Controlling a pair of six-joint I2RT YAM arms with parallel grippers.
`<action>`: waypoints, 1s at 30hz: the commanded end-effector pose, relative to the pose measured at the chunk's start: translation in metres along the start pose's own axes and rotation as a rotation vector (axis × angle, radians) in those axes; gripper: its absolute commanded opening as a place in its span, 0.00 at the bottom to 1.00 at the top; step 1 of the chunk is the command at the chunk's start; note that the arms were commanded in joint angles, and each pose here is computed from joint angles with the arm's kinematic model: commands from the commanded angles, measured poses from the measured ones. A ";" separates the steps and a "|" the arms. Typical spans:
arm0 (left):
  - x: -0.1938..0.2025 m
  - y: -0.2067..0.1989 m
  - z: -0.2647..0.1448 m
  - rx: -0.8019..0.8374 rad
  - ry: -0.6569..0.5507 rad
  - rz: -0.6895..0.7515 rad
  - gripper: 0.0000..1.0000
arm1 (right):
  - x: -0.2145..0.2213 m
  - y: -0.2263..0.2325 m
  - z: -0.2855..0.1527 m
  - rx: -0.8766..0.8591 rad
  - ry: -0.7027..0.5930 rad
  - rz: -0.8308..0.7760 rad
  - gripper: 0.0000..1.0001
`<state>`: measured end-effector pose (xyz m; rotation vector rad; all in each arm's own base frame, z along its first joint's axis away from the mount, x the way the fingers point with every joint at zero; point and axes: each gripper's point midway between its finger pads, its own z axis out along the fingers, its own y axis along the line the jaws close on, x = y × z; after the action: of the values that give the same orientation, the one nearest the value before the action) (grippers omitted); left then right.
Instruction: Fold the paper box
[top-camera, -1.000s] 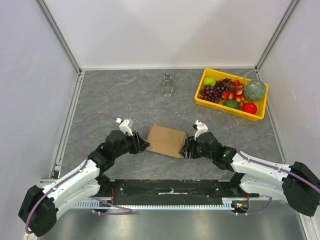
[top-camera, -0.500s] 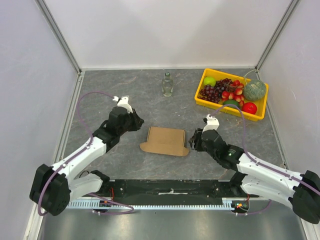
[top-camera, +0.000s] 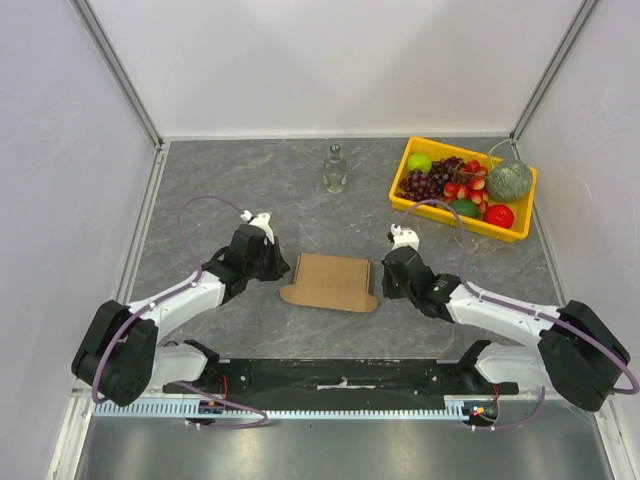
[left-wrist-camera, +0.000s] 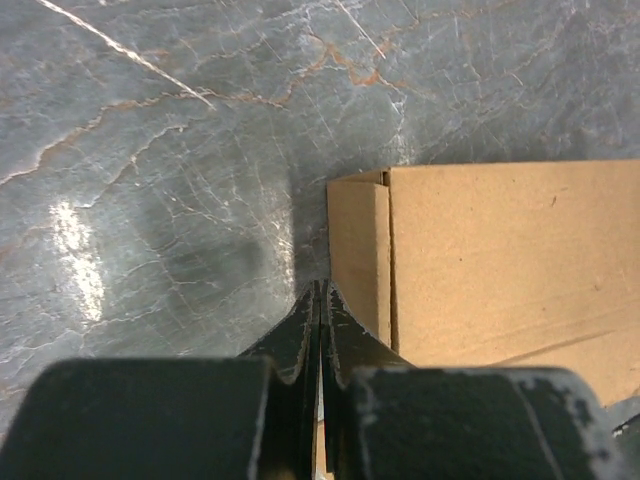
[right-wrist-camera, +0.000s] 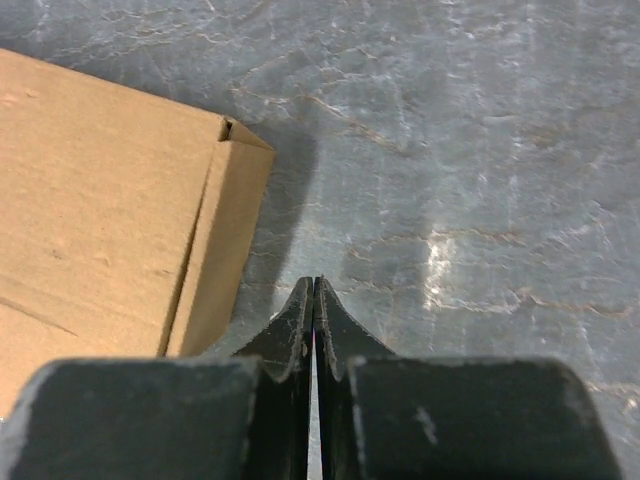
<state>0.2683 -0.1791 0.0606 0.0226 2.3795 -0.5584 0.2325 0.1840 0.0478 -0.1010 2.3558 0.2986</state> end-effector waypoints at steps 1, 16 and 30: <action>-0.002 -0.015 0.003 0.103 -0.015 0.049 0.02 | -0.028 0.033 0.005 -0.134 -0.063 -0.006 0.05; 0.007 -0.027 0.026 0.179 0.038 0.030 0.02 | -0.042 0.051 0.032 -0.177 -0.078 0.046 0.05; -0.014 0.007 0.020 -0.040 -0.027 0.015 0.07 | -0.068 0.000 0.031 0.003 -0.138 0.025 0.17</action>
<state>0.2823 -0.1972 0.0359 0.0761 2.4220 -0.6072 0.2877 0.2126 0.0508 -0.0833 2.3027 0.3850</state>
